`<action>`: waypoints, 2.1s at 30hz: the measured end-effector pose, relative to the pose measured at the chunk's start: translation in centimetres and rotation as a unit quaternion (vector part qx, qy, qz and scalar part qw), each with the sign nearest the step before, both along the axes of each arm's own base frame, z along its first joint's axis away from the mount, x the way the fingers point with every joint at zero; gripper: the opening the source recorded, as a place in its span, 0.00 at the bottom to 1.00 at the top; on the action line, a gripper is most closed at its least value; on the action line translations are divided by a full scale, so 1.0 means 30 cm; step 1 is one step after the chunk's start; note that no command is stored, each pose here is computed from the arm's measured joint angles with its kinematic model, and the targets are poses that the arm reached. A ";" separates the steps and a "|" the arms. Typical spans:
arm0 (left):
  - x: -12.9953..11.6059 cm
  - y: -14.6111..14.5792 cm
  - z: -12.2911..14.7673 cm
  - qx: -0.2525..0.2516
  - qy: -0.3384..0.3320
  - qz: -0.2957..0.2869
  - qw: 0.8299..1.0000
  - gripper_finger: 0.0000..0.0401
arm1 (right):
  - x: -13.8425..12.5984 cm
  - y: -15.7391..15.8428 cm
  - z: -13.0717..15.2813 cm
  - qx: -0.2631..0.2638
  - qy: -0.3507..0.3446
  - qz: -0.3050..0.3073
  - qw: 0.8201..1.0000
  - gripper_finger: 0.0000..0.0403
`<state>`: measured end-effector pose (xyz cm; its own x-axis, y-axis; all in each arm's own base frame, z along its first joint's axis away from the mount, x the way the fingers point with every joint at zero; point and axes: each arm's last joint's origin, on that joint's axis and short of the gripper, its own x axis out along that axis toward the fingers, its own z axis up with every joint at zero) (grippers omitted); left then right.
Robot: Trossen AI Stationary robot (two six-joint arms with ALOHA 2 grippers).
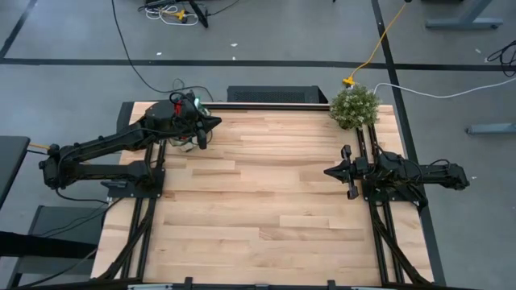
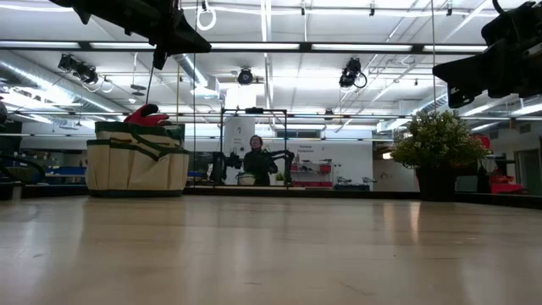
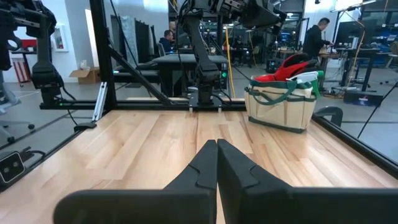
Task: Pick & Place Garden tools in Gardening bag
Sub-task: Return to Home Position
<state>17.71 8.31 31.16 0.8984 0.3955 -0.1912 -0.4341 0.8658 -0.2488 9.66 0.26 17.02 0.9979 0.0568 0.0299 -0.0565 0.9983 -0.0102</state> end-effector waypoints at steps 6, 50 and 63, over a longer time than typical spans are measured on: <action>0.000 0.000 0.000 0.000 0.000 0.000 1.000 0.08 | 0.000 0.000 0.000 0.000 0.000 0.000 1.000 0.03; 0.004 -0.212 0.065 -0.040 -0.085 -0.163 0.982 0.08 | 0.000 0.000 0.000 0.000 0.000 -0.001 1.000 0.03; -0.061 -0.267 0.110 0.035 -0.113 -0.182 0.976 0.08 | 0.000 0.000 0.000 0.000 0.000 0.001 1.000 0.03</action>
